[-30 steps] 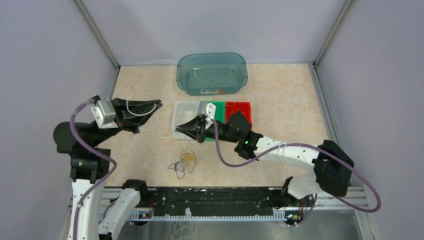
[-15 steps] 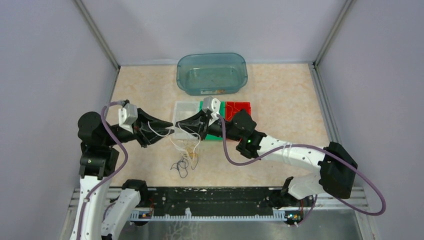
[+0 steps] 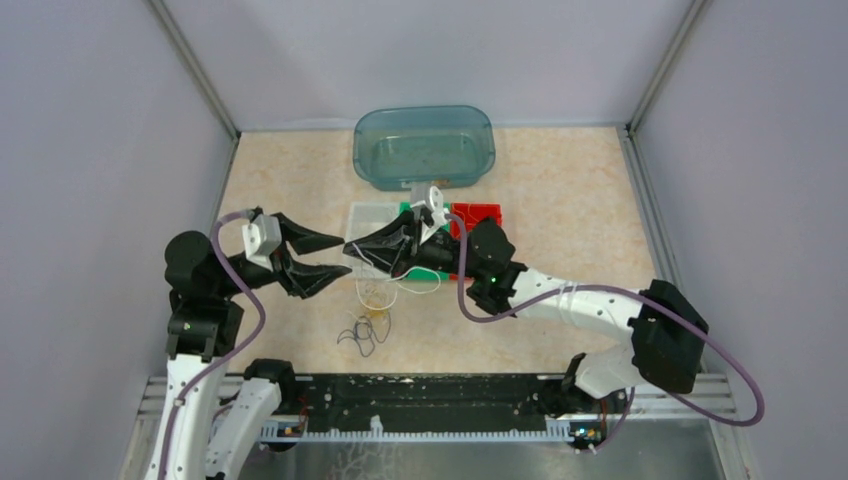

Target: Untangle the cables

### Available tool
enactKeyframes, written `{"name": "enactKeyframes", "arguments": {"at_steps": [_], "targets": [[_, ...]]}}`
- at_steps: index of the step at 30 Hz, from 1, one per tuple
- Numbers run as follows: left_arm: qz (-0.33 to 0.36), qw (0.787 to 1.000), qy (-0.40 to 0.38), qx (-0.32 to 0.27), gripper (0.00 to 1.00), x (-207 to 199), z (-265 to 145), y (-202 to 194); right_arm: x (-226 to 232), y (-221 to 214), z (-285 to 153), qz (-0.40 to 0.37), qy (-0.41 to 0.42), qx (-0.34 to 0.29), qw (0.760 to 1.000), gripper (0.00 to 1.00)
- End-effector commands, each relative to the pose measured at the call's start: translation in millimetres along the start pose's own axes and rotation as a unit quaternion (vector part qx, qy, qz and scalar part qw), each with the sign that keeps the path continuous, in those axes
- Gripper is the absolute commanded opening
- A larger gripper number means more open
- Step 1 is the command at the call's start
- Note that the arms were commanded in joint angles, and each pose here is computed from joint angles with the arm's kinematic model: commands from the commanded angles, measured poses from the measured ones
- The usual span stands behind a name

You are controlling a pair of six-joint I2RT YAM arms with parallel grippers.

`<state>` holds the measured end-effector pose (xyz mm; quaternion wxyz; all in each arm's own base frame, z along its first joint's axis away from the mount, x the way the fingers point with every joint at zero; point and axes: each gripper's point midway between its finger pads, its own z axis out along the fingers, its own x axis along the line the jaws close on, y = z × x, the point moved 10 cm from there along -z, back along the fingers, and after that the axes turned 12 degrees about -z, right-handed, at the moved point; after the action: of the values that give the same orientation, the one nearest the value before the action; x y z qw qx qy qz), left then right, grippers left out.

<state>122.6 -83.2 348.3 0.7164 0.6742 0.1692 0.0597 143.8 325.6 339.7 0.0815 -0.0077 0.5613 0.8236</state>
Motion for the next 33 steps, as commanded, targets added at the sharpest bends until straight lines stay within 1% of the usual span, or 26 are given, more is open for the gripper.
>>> {"name": "enactKeyframes", "arguments": {"at_steps": [1,7,14,17,18,20,25,26,27,28,29,30,31,33], "targets": [[-0.010,1.000,0.004,-0.011,0.62,0.4,0.3,0.4,0.3,26.7,11.3,0.014,0.023,-0.069,0.997,0.00],[-0.063,0.998,-0.012,-0.024,0.65,1.2,4.4,-4.0,4.9,25.9,17.5,0.029,0.039,-0.075,0.996,0.00],[-0.098,0.994,-0.054,0.007,0.65,-0.3,4.6,-15.1,5.7,29.8,19.5,0.032,0.041,-0.082,0.995,0.00],[-0.108,0.993,-0.055,0.001,0.61,-0.9,5.0,-15.3,6.5,29.8,21.5,0.041,0.048,-0.086,0.994,0.00],[-0.115,0.992,-0.058,-0.002,0.58,-1.1,5.6,-14.7,7.4,29.2,22.8,0.047,0.052,-0.087,0.994,0.00],[-0.124,0.990,-0.062,-0.007,0.50,-0.2,7.4,-11.5,9.6,26.2,25.1,0.058,0.059,-0.087,0.993,0.00],[-0.136,0.989,-0.064,-0.002,0.12,5.4,10.5,-8.5,12.8,20.1,28.9,0.065,0.064,-0.080,0.993,0.00],[-0.133,0.989,-0.064,-0.001,0.08,6.0,10.5,-9.3,12.4,20.7,29.4,0.065,0.063,-0.080,0.993,0.00],[-0.131,0.989,-0.065,0.000,0.08,6.2,10.3,-10.8,12.5,21.7,29.9,0.066,0.064,-0.080,0.993,0.00],[-0.130,0.989,-0.063,0.001,0.12,6.3,10.0,-12.8,12.3,23.2,30.7,0.065,0.065,-0.081,0.992,0.00],[-0.129,0.990,-0.061,0.003,0.23,6.3,9.5,-15.1,12.0,25.6,31.8,0.064,0.067,-0.083,0.992,0.00],[-0.126,0.990,-0.060,0.005,0.38,5.8,8.9,-17.5,12.0,26.3,32.7,0.065,0.069,-0.082,0.992,0.00],[-0.121,0.991,-0.062,0.008,0.44,5.1,8.0,-19.9,11.9,28.1,33.9,0.065,0.071,-0.083,0.992,0.00],[-0.109,0.990,-0.088,0.022,0.52,1.2,5.7,-26.1,12.1,31.8,36.8,0.066,0.079,-0.086,0.991,0.00]]}}
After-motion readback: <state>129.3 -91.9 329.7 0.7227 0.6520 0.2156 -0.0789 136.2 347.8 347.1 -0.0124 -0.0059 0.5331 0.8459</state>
